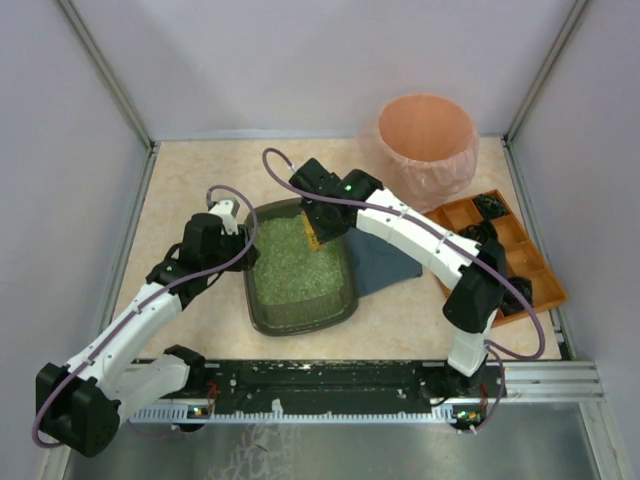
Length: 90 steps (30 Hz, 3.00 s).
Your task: Clean the litter box
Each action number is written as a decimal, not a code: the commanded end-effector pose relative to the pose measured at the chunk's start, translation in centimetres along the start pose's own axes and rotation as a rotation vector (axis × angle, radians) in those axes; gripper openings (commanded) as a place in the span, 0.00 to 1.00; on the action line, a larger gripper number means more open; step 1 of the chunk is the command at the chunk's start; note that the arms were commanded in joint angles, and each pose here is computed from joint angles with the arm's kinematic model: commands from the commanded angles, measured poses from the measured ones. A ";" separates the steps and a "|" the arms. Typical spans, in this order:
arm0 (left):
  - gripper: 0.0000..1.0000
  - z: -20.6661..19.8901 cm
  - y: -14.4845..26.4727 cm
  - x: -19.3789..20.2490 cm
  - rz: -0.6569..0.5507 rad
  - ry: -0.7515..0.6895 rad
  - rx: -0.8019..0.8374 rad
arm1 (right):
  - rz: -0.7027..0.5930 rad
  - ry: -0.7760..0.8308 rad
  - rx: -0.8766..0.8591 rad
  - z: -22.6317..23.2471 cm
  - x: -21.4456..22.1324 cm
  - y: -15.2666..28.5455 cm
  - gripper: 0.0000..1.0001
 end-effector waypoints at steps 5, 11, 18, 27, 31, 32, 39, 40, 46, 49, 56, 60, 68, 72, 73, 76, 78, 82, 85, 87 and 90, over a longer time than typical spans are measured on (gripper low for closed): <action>0.45 -0.2 0.6 -1.0 -0.049 0.011 0.002 | -0.263 -0.053 -0.335 1.9 -2.2 6.2 0.00; 0.46 -0.2 0.8 -1.1 -0.060 0.011 0.003 | -0.215 -0.097 -0.503 3.6 -1.7 4.9 0.00; 0.45 -0.2 0.8 -1.1 -0.063 0.011 0.001 | -0.128 -0.106 -0.561 5.3 -1.6 1.1 0.00; 0.46 -0.2 0.8 -1.0 -0.057 0.013 0.002 | -0.009 -0.091 -0.624 7.0 -1.8 -1.7 0.00; 0.46 -0.2 0.8 -1.1 -0.059 0.013 0.003 | 0.031 -0.095 -0.604 7.3 -1.8 -3.1 0.00; 0.45 -0.2 0.8 -1.1 -0.059 0.013 0.002 | 0.033 -0.097 -0.569 7.0 -1.8 -3.5 0.00; 0.46 -0.2 0.7 -1.0 -0.056 0.012 0.005 | 0.031 -0.094 -0.168 2.8 -1.8 -4.2 0.00; 0.46 -0.2 0.7 -1.0 -0.055 0.012 0.005 | 0.035 -0.092 -0.127 2.2 -1.7 -4.2 0.00; 0.46 -0.2 0.6 -1.0 -0.055 0.013 0.004 | 0.047 -0.077 0.089 -0.9 -0.9 -3.5 0.00; 0.46 -0.2 0.6 -1.0 -0.054 0.012 0.006 | 0.028 -0.088 0.104 -1.3 -1.0 -2.5 0.00; 0.46 -0.2 0.6 -1.0 -0.054 0.013 0.002 | -0.099 -0.139 0.017 -1.2 -3.2 2.0 0.00; 0.45 -0.1 0.7 -1.0 -0.054 0.012 -0.001 | -0.157 -0.166 -0.130 -0.1 -4.3 4.3 0.00; 0.45 -0.1 0.7 -1.0 -0.055 0.012 -0.002 | -0.151 -0.215 -0.465 3.0 -4.2 3.3 0.00; 0.45 -0.1 0.7 -1.0 -0.056 0.012 -0.001 | -0.126 -0.253 -0.526 3.8 -4.0 1.6 0.00; 0.46 -0.1 0.7 -1.0 -0.056 0.012 -0.002 | -0.118 -0.262 -0.539 4.0 -3.9 1.2 0.00; 0.46 -0.1 0.7 -1.0 -0.055 0.012 -0.002 | -0.110 -0.279 -0.582 4.6 -4.3 0.3 0.00; 0.46 -0.2 0.7 -1.0 -0.056 0.012 0.001 | -0.107 -0.285 -0.600 4.9 -4.7 -0.2 0.00; 0.46 -0.2 0.6 -1.0 -0.053 0.012 0.002 | -0.093 -0.292 -0.639 5.7 -5.7 -1.4 0.00; 0.45 -0.1 0.7 -1.0 -0.054 0.012 0.002 | -0.063 -0.306 -0.612 5.8 -6.0 -3.1 0.00; 0.45 -0.2 0.7 -1.0 -0.054 0.013 0.002 | -0.045 -0.318 -0.570 5.6 -6.1 -4.1 0.00; 0.45 -0.2 0.7 -1.0 -0.055 0.013 0.003 | -0.025 -0.342 -0.513 5.2 -6.0 -5.5 0.00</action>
Point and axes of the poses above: each gripper's point midway between its finger pads, its own y axis back along the fingers, its own z axis along the line the jaws close on, x = y × z, the point moved 5 cm from there along y, back along the fingers, and after that the axes turned 2 degrees about -y, right-handed, at the moved point
